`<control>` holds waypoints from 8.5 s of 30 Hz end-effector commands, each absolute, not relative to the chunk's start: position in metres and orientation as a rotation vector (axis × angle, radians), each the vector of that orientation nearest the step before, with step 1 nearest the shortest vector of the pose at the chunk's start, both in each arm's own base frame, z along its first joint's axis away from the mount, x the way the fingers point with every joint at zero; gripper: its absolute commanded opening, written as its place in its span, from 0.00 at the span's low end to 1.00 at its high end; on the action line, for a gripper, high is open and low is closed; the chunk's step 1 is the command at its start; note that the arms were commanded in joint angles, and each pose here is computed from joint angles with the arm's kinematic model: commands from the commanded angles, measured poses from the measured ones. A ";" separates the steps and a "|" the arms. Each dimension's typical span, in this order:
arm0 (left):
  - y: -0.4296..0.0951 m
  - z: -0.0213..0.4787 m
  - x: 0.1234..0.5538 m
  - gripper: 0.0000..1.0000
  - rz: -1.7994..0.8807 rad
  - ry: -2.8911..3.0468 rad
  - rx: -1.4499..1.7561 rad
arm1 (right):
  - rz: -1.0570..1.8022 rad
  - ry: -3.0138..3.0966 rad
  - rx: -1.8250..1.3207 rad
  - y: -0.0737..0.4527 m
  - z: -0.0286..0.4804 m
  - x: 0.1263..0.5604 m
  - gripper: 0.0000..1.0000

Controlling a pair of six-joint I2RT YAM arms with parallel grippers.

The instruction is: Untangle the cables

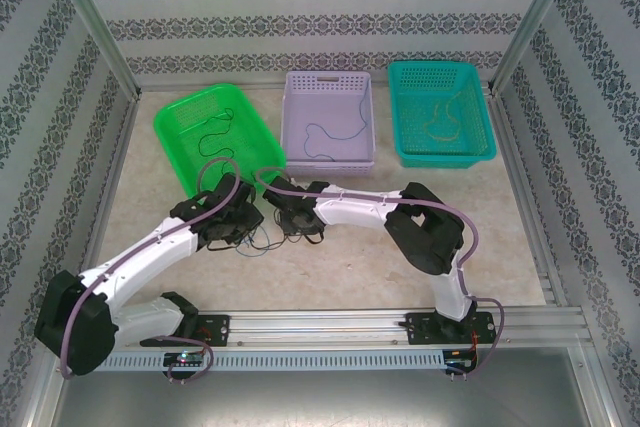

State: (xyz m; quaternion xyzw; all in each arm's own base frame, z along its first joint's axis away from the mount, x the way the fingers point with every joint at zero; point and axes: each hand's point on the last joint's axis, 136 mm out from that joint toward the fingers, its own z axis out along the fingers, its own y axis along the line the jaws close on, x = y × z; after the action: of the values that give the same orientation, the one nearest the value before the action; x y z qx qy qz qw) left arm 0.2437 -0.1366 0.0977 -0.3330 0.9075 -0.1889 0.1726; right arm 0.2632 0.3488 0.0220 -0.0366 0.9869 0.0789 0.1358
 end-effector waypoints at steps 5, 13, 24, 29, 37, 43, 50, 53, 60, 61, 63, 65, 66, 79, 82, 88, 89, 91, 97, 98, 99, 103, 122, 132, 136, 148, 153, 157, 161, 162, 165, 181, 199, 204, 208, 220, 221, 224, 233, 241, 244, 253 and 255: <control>-0.125 0.093 0.226 0.27 -0.476 2.598 -0.923 | 0.116 2.816 -0.096 0.336 0.033 0.268 0.41; -0.126 0.080 0.217 0.28 -0.481 2.637 -0.916 | 0.058 2.770 -0.098 0.320 0.044 0.270 0.48; -0.126 0.078 0.217 0.28 -0.469 2.647 -0.904 | 0.134 2.883 -0.100 0.342 0.005 0.266 0.41; -0.124 0.077 0.215 0.28 -0.465 2.648 -0.905 | 0.106 2.902 -0.041 0.332 -0.003 0.272 0.27; -0.122 0.073 0.219 0.48 -0.435 2.641 -0.888 | 0.099 2.749 -0.168 0.312 0.051 0.285 0.00; -0.132 0.067 0.236 0.67 -0.407 2.662 -0.871 | 0.100 2.612 -0.319 0.276 0.112 0.276 0.00; -0.143 0.054 0.260 0.68 -0.362 2.673 -0.864 | 0.138 2.554 -0.364 0.230 0.148 0.260 0.00; -0.141 0.037 0.259 0.57 -0.248 2.722 -0.853 | 0.163 2.512 -0.337 0.213 0.166 0.258 0.00; -0.122 0.007 0.247 0.28 -0.068 2.736 -0.891 | 0.071 2.423 -0.203 0.151 0.212 0.259 0.00; -0.122 0.006 0.247 0.24 -0.066 2.734 -0.892 | 0.051 2.404 -0.175 0.140 0.219 0.259 0.00; -0.125 0.008 0.247 0.15 -0.071 2.730 -0.883 | 0.010 2.363 -0.110 0.118 0.234 0.261 0.00; -0.128 0.008 0.247 0.09 -0.075 2.731 -0.873 | -0.021 2.323 -0.039 0.096 0.250 0.265 0.00; -0.130 0.009 0.248 0.05 -0.079 2.732 -0.870 | -0.032 2.295 -0.007 0.087 0.260 0.267 0.00; -0.138 0.014 0.246 0.00 -0.067 2.735 -0.805 | -0.014 1.935 0.155 0.036 0.394 0.294 0.00; -0.139 0.017 0.247 0.00 -0.075 2.732 -0.800 | 0.025 1.882 0.148 0.039 0.417 0.295 0.00; -0.150 0.032 0.253 0.00 -0.147 2.713 -0.774 | 0.069 1.800 0.128 0.043 0.455 0.292 0.00; -0.153 0.037 0.256 0.00 -0.162 2.705 -0.759 | 0.076 1.794 0.124 0.044 0.458 0.291 0.00; -0.156 0.050 0.258 0.00 -0.165 2.691 -0.726 | 0.068 1.778 0.131 0.041 0.465 0.288 0.00; -0.167 0.075 0.260 0.20 -0.251 2.680 -0.688 | 0.113 1.716 0.107 0.044 0.488 0.281 0.00; -0.169 0.080 0.260 0.32 -0.265 2.673 -0.683 | 0.134 1.707 0.099 0.047 0.492 0.281 0.00; -0.171 0.089 0.261 0.40 -0.285 2.660 -0.681 | 0.155 1.697 0.090 0.050 0.495 0.279 0.00; -0.179 0.131 0.270 0.59 -0.374 2.588 -0.678 | 0.232 1.665 0.051 0.062 0.506 0.276 0.00; -0.298 0.456 0.325 0.68 -1.445 1.865 -0.421 | 0.646 1.842 0.227 0.117 0.458 0.308 0.00; -0.346 0.454 0.312 0.69 -1.531 1.965 -0.395 | 0.691 1.959 0.276 0.154 0.422 0.317 0.00; -0.351 0.448 0.312 0.68 -1.495 1.988 -0.384 | 0.687 1.985 0.271 0.162 0.414 0.316 0.00; -0.352 0.420 0.317 0.25 -1.353 2.107 -0.384 | 0.737 2.007 0.293 0.172 0.406 0.313 0.00; -0.331 0.419 0.315 0.00 -1.198 2.129 -0.348 | 0.772 2.023 0.288 0.177 0.402 0.312 0.00; -0.298 0.423 0.307 0.00 -1.045 2.118 -0.342 | 0.830 2.069 0.240 0.187 0.390 0.311 0.00; -0.261 0.438 0.294 0.00 -0.977 2.042 -0.356 | 0.966 2.139 0.127 0.209 0.376 0.305 0.07; -0.253 0.440 0.291 0.00 -0.960 2.024 -0.360 | 0.987 2.153 0.089 0.215 0.374 0.302 0.15; -0.225 0.444 0.283 0.00 -0.909 1.968 -0.390 | 0.996 2.178 -0.011 0.222 0.365 0.291 0.42; -0.172 0.441 0.274 0.00 -0.812 1.913 -0.490 | 0.703 2.661 -0.009 0.201 0.141 0.256 0.47; -0.176 0.434 0.277 0.00 -0.813 1.924 -0.502 | 0.997 2.768 0.240 0.281 0.123 0.286 0.54; -0.176 0.434 0.278 0.00 -0.810 1.926 -0.498 | 1.010 2.793 0.248 0.300 0.117 0.291 0.49; -0.176 0.431 0.279 0.00 -0.805 1.933 -0.500 | 1.001 2.810 0.259 0.305 0.111 0.297 0.42; -0.175 0.432 0.281 0.00 -0.787 1.939 -0.481 | 0.832 2.866 0.157 0.298 0.088 0.299 0.11; -0.174 0.431 0.281 0.00 -0.777 1.942 -0.477 | 0.816 2.867 0.154 0.296 0.087 0.298 0.05; -0.163 0.429 0.288 0.00 -0.730 1.949 -0.493 | 0.756 2.831 0.127 0.282 0.094 0.296 0.00; -0.061 0.458 0.363 0.00 -0.551 1.906 -0.680 | 0.358 2.624 0.111 0.158 0.163 0.270 0.00; 0.020 0.474 0.416 0.00 -0.405 1.793 -0.800 | 0.111 2.548 0.270 0.067 0.172 0.222 0.00; 0.054 0.476 0.424 0.00 -0.341 1.749 -0.858 | 0.038 2.531 0.351 0.047 0.175 0.210 0.00; 0.102 0.455 0.450 0.00 -0.267 1.750 -0.932 | 0.061 2.494 0.524 0.025 0.172 0.201 0.00; 0.100 0.449 0.458 0.00 -0.276 1.768 -0.911 | 0.168 2.467 0.384 0.046 0.186 0.215 0.00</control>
State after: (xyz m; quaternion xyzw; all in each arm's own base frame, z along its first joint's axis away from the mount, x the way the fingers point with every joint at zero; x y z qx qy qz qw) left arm 0.4515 0.1004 0.4412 -0.4073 0.7387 -0.1159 0.5244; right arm 0.2064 0.0335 0.1749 0.1798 0.9370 0.0370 0.2972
